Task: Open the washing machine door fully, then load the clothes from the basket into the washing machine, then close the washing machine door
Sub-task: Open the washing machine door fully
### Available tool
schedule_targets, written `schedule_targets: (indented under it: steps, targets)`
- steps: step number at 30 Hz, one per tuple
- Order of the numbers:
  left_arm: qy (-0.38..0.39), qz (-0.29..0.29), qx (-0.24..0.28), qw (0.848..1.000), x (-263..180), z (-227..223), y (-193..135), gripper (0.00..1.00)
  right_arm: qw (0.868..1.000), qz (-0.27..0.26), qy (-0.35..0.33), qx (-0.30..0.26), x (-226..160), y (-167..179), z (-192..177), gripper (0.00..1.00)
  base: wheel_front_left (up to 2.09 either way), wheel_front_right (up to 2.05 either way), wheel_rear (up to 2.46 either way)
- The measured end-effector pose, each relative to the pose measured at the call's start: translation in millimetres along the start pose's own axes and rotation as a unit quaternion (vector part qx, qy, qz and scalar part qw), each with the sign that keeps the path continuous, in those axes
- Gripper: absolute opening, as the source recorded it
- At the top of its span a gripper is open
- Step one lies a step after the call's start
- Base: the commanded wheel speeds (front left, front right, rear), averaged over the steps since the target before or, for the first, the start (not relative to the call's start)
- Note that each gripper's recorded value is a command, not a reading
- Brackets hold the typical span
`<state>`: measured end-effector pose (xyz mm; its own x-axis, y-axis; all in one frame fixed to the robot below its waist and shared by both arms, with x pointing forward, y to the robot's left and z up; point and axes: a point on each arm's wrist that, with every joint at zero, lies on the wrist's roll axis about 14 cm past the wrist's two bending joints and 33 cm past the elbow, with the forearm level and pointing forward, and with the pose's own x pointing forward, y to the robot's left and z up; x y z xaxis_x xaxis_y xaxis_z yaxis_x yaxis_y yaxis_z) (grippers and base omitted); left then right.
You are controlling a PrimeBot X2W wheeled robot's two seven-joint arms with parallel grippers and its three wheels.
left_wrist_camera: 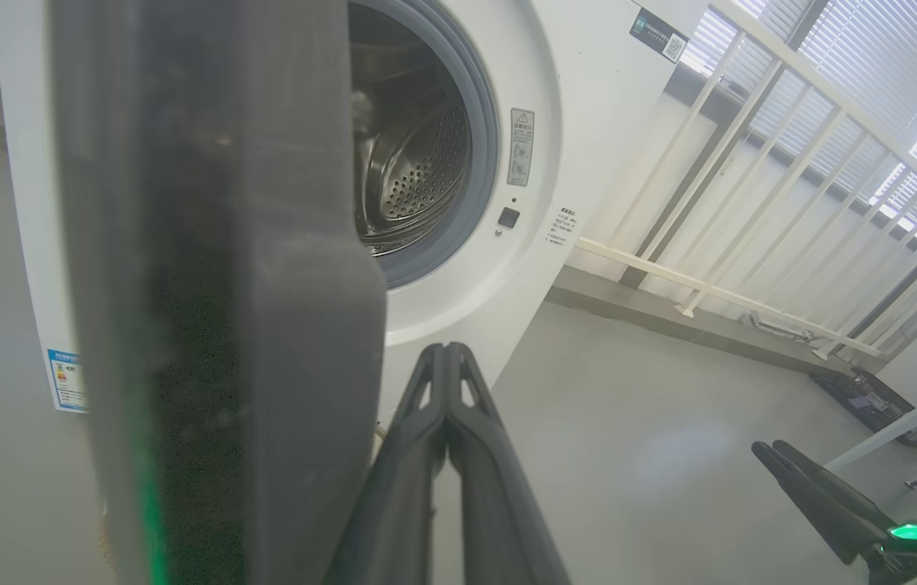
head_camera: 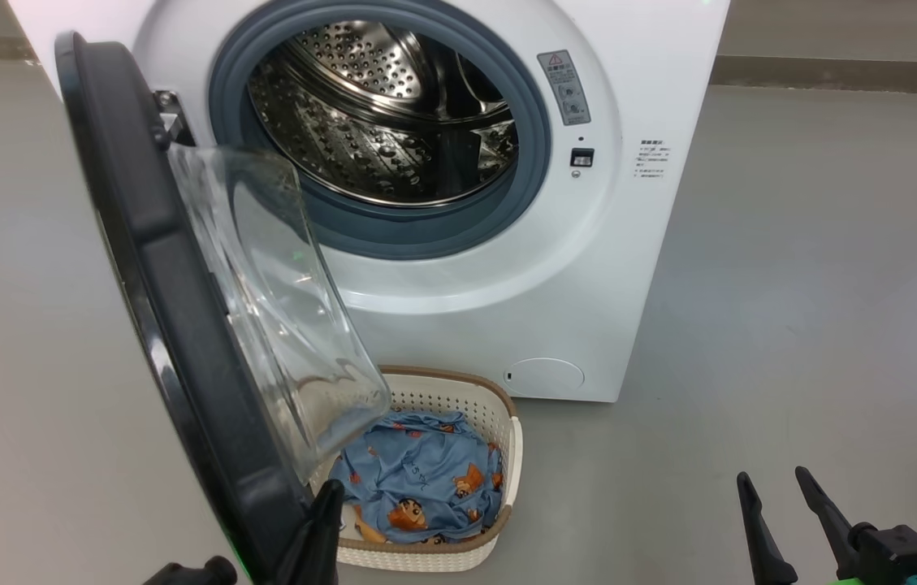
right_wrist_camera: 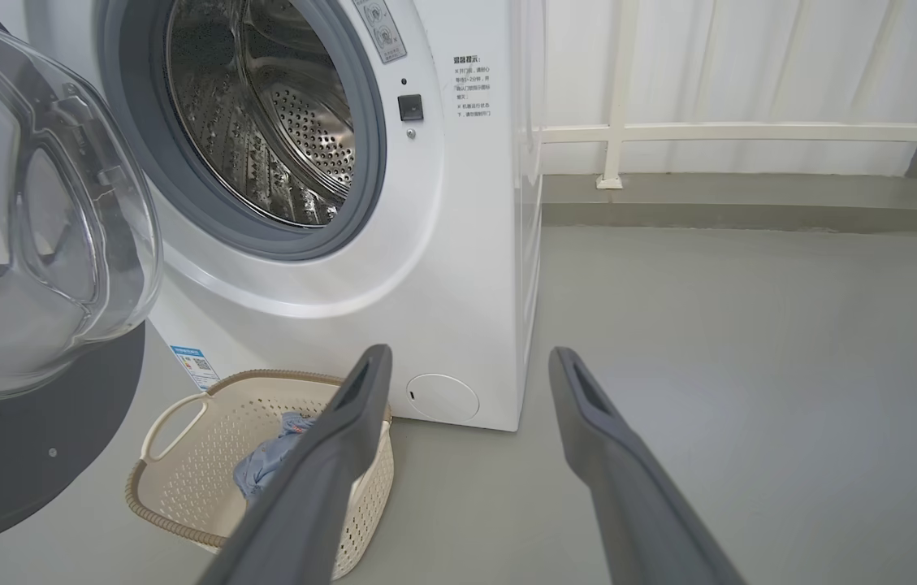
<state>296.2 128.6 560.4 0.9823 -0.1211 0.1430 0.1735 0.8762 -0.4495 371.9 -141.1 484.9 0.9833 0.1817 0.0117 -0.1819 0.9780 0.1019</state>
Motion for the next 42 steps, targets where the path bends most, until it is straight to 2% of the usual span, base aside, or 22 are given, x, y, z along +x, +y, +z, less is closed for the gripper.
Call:
schedule_targets:
  steps: [25,33,42]
  targets:
    - [-0.050,0.101,0.024,0.993,-25,25,46,0.00,0.998,0.060,0.012,0.004,22,40,-8,1.00,0.00,0.00,0.00]
    - [-0.075,0.162,0.042,0.983,-41,40,78,0.00,0.997,0.071,0.015,0.003,23,48,-10,1.00,0.00,0.00,0.00]
    - [-0.096,0.251,0.082,0.960,-75,61,136,0.00,0.996,0.085,0.023,0.004,23,58,-14,1.00,0.00,0.00,0.00]
